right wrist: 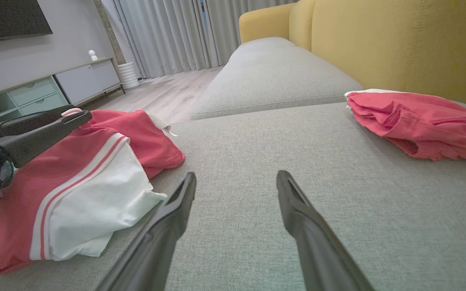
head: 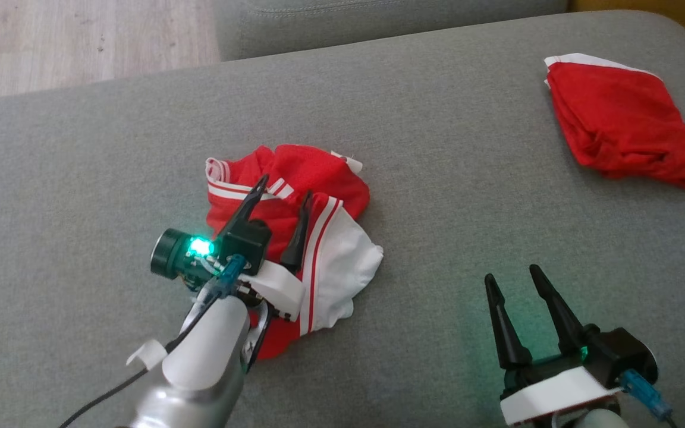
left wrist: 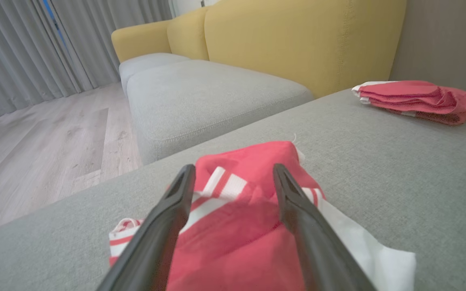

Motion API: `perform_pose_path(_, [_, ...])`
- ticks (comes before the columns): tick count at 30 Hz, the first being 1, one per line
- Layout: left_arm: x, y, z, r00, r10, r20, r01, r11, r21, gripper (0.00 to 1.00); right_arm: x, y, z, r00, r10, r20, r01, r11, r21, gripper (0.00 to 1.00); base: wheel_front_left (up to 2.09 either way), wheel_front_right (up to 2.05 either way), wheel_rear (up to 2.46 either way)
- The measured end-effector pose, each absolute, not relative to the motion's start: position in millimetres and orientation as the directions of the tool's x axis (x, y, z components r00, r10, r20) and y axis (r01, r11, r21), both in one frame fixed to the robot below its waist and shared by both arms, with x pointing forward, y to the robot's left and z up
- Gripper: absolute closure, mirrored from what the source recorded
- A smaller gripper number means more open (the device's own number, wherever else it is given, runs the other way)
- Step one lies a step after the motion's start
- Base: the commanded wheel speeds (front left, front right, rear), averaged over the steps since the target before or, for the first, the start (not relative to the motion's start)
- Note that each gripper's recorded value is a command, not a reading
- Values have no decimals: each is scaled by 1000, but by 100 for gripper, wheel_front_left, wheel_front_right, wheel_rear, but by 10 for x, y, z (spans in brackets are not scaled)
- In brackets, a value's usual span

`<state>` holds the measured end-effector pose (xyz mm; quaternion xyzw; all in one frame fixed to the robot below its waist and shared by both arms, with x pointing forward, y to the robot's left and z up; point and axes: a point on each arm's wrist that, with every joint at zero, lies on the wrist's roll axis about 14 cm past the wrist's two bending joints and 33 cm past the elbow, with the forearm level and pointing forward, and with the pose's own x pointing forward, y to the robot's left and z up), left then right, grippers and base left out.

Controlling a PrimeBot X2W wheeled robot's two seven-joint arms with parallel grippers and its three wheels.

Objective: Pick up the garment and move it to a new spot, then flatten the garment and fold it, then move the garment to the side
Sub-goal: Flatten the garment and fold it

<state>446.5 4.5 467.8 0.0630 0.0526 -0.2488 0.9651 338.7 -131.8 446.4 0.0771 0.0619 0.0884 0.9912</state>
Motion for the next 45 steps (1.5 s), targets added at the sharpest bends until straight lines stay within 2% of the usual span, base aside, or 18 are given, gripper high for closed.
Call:
perform_pose_path(4, [4447, 51, 4574, 871, -462, -168, 480, 873, 89, 0, 3376, -1347, 4473, 979, 176, -107, -157, 974, 162, 0, 0, 0, 0])
perform_pose_path(5, [4438, 49, 4557, 870, -461, -174, 480, 873, 87, 17, 3375, -1349, 4475, 979, 175, -106, -157, 974, 162, 0, 0, 0, 0])
perform_pose_path(6, [4434, 55, 4544, 871, -458, -178, 477, 874, 87, 54, 3375, -1350, 4477, 979, 175, -105, -157, 974, 161, 0, 0, 0, 0])
perform_pose_path(7, [4430, 60, 4532, 871, -456, -180, 476, 876, 83, 63, 3376, -1350, 4479, 979, 175, -105, -157, 974, 161, 0, 0, 0, 0])
perform_pose_path(8, [4425, 64, 4519, 871, -456, -182, 475, 876, 80, 90, 3376, -1349, 4480, 979, 175, -104, -157, 974, 161, 0, 0, 0, 0])
perform_pose_path(9, [4419, 67, 4501, 870, -455, -187, 475, 876, 77, 100, 3376, -1349, 4478, 979, 175, -105, -157, 974, 161, 0, 0, 0, 0])
perform_pose_path(15, [4448, 2, 4546, 861, -479, -172, 495, 866, 68, 100, 3375, -1358, 4476, 979, 172, -106, -154, 975, 162, 0, 0, 0, 0])
perform_pose_path(20, [4476, -354, 5002, 807, -589, -41, 590, 807, 26, 100, 3346, -1412, 4512, 984, 153, -95, -137, 978, 159, 0, 0, 0, 0])
perform_pose_path(24, [4568, -719, 5730, 727, -675, 124, 678, 735, 25, 100, 3302, -1486, 4534, 988, 126, -89, -110, 980, 164, 0, 0, 0, 0])
perform_pose_path(28, [4607, -1020, 6711, 614, -718, 329, 747, 662, 51, 100, 3252, -1561, 4552, 992, 98, -85, -83, 983, 165, 0, 0, 0, 0])
perform_pose_path(31, [4582, -1144, 7439, 529, -708, 468, 770, 632, 87, 100, 3217, -1625, 4565, 994, 74, -82, -59, 984, 168, 0, 0, 0, 0])
perform_pose_path(35, [4497, -1084, 8261, 471, -617, 630, 781, 624, 29, 100, 3177, -1687, 4598, 996, 51, -71, -38, 984, 174, 0, 0, 0, 0])
perform_pose_path(37, [4506, -1037, 8396, 477, -591, 651, 773, 635, 10, 100, 3175, -1686, 4604, 996, 51, -69, -38, 984, 174, 0, 0, 0, 0])
perform_pose_path(39, [4588, -937, 8509, 520, -542, 660, 751, 659, -50, 100, 3178, -1676, 4612, 996, 54, -65, -41, 982, 182, 0, 0, 0, 0])
perform_pose_path(42, [4859, -737, 8234, 645, -481, 594, 693, 695, -190, 100, 3200, -1651, 4624, 996, 62, -60, -50, 981, 189, 0, 0, 0, 0])
perform_pose_path(45, [5161, -466, 7431, 805, -420, 419, 573, 735, -364, 100, 3241, -1598, 4625, 995, 81, -59, -69, 979, 190, 0, 0, 0, 0])
